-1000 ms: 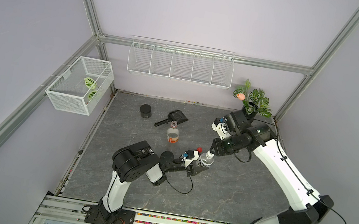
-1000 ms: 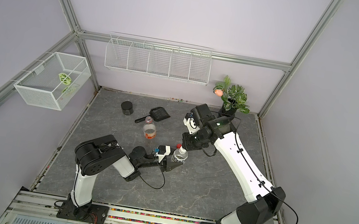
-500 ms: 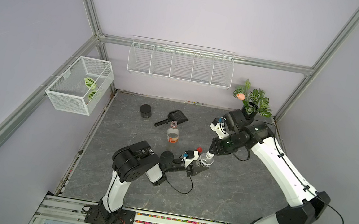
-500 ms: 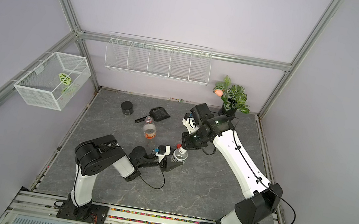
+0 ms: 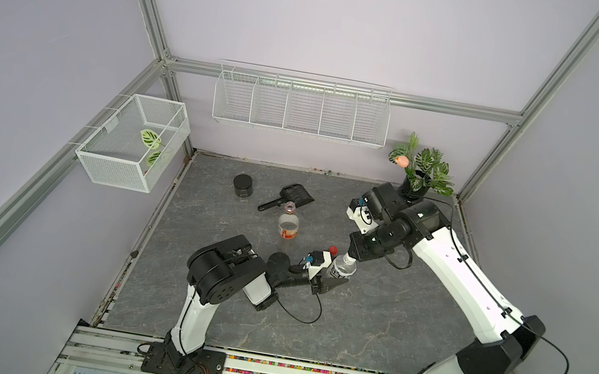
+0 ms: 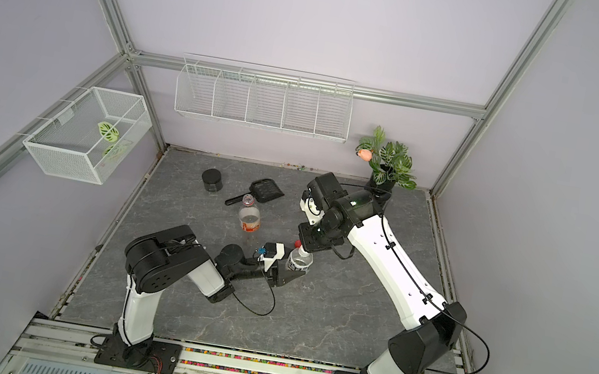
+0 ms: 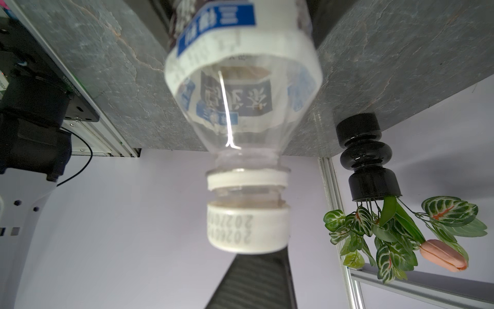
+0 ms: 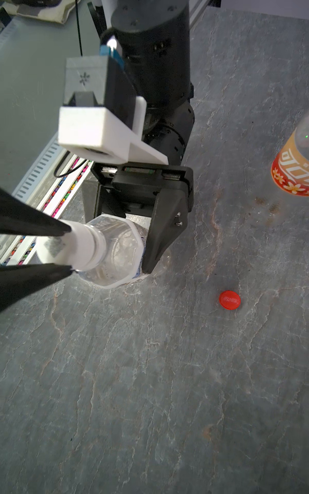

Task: Screw on the bottle caps
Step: Screw the bottle cap onto the plastic bottle.

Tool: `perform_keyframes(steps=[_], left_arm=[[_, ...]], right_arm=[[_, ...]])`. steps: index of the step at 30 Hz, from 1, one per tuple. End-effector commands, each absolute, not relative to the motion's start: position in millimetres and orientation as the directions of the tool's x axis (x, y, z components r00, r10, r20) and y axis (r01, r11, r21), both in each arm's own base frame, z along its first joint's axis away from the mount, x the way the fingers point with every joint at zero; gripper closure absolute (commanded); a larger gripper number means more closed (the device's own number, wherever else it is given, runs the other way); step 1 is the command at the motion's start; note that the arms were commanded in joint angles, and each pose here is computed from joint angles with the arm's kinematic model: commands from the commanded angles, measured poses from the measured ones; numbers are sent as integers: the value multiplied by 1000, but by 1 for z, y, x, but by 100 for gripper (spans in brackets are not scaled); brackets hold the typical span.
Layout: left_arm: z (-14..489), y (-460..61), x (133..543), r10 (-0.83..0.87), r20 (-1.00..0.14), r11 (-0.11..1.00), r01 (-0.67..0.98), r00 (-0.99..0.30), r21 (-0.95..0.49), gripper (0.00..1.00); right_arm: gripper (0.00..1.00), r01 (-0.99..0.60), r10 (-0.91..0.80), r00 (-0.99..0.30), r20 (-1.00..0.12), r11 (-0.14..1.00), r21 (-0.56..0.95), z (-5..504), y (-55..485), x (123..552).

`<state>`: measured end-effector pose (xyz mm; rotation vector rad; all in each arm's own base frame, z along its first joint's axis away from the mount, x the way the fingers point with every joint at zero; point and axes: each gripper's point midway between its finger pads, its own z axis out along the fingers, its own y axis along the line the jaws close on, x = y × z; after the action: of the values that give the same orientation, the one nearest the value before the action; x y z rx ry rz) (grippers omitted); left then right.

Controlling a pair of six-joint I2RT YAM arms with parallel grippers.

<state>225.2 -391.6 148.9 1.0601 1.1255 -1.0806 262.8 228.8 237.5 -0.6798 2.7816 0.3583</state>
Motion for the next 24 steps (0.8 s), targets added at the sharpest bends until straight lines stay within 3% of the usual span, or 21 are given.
perform_keyframes(steps=[1,15,24], left_arm=[[129,-396,221,-60,-996,134,990,60,51,48],[130,-395,220,-59,-996,138,989,67,58,48],[129,-395,219,-58,-996,137,989,65,57,48]], right_arm=[[75,-476,-453,-875,-170,870,127,210,221,251],[76,-427,-404,-901,-156,890,164,209,220,255],[68,-435,-312,-882,-353,828,355,258,241,266]])
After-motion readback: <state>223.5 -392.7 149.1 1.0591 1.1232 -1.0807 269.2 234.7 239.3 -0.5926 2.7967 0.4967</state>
